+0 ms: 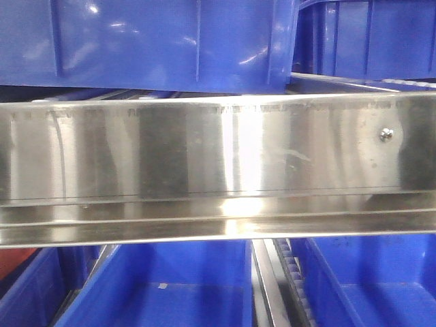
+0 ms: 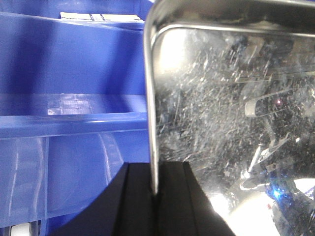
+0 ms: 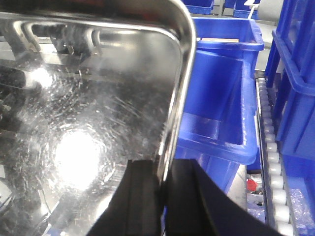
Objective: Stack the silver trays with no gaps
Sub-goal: 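Hold the silver tray with both grippers while the base backs away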
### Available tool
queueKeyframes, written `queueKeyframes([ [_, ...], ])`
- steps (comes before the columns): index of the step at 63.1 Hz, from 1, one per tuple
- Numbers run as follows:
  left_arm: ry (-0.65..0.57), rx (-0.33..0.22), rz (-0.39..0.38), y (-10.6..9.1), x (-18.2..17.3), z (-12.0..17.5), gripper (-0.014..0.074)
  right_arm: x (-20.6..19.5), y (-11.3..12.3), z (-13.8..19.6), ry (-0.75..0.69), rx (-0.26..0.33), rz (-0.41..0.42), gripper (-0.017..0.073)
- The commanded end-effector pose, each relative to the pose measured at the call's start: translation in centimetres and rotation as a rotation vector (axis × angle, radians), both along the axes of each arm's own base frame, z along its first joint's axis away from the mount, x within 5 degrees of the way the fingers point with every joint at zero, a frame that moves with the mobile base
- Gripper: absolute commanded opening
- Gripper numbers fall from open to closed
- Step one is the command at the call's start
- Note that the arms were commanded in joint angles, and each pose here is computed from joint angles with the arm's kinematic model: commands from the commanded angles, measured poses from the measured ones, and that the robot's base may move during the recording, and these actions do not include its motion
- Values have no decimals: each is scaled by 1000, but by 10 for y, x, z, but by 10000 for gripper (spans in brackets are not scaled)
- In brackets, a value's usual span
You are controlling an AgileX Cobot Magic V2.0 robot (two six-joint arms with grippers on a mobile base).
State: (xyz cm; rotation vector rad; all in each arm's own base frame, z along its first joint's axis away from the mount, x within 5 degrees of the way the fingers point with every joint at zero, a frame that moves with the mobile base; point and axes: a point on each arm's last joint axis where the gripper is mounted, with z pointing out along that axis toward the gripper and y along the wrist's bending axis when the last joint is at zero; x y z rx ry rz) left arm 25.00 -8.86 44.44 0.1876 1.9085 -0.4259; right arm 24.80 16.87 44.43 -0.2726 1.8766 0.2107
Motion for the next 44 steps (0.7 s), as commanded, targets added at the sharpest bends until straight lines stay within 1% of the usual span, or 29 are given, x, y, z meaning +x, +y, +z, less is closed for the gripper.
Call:
queueKeyframes([
  [1, -53, -62, -8, -2, -5, 13, -16, -3, 7, 9, -83, 19, 75, -83],
  [44, -53, -62, -8, -2, -5, 13, -16, -3, 7, 9, -83, 19, 75, -83],
])
